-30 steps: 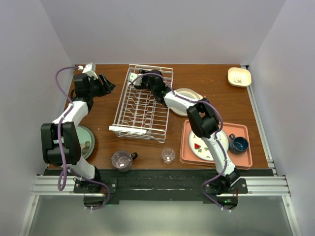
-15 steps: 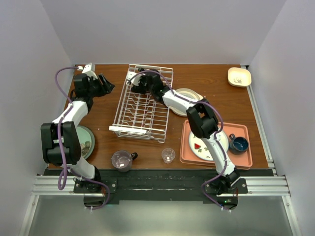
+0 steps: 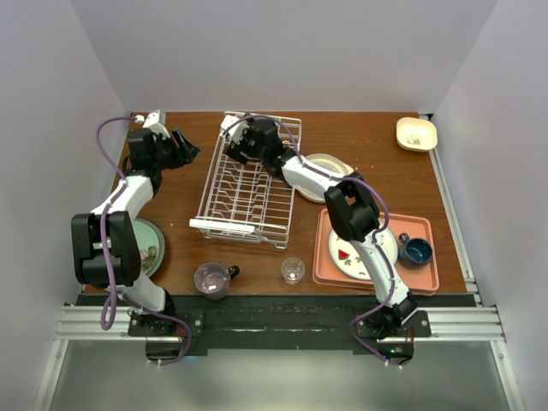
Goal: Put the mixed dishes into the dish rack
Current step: Place the bowl upside down on the dish rack
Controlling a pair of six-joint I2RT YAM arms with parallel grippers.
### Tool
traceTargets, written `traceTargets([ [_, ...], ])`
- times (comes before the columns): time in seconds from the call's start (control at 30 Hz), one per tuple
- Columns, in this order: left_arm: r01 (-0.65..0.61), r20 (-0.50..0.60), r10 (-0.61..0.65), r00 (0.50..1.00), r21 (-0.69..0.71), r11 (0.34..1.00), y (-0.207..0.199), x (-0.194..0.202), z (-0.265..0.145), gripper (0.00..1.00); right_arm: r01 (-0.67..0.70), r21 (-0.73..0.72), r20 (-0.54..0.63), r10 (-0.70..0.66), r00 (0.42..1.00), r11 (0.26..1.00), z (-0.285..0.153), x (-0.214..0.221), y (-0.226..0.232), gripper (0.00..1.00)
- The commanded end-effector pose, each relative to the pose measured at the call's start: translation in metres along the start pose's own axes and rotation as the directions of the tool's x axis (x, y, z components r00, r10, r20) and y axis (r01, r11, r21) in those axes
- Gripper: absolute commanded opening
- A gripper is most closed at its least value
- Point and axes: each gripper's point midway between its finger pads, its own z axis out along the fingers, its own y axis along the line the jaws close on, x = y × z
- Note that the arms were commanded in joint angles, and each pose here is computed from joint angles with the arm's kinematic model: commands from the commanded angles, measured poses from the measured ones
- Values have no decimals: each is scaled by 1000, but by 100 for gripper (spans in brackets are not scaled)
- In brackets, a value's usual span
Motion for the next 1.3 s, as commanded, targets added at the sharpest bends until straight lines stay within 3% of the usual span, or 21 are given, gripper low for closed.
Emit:
traceTargets([
  [0.0, -15, 34, 15, 999, 15, 1000, -1, -14, 0, 59, -173, 137, 172, 149, 974, 975, -27, -82, -56, 93],
  [0.17, -22, 55, 20, 998, 24, 999, -6, -19, -5, 62, -333, 240, 206, 288, 935, 912, -49, -93, -80, 94],
  [0.27, -43, 98, 39, 994, 38, 998, -12, -26, -13, 78, -465, 323, 197, 421, 885, 825, -66, -86, -99, 93],
  [0.33, -58, 130, 52, 990, 45, 997, -18, -33, -21, 97, -553, 343, 201, 516, 833, 759, -76, -82, -108, 92],
  [0.37, -62, 140, 55, 989, 47, 997, -19, -35, -24, 100, -577, 345, 159, 560, 813, 741, -78, -71, -102, 92],
  [0.47, -75, 174, 66, 983, 49, 996, -24, -41, -35, 100, -673, 334, 129, 676, 726, 660, -85, -56, -96, 84],
  [0.6, -71, 191, 66, 979, 22, 997, -24, -42, -45, 100, -705, 341, 52, 736, 674, 621, -92, -31, -81, 71],
  [0.8, 1, 171, 0, 985, -3, 1000, -21, -37, -51, 100, -714, 330, -23, 762, 647, 617, -71, -9, -61, 51],
  [0.93, 95, 215, -108, 971, 70, 993, -37, -35, -67, 100, -709, 349, -41, 766, 641, 612, -59, 4, -59, 37],
  [1.27, 205, 254, -181, 950, -68, 976, -28, -51, -94, 100, -725, 303, -70, 773, 630, 618, -40, 26, -38, 33],
])
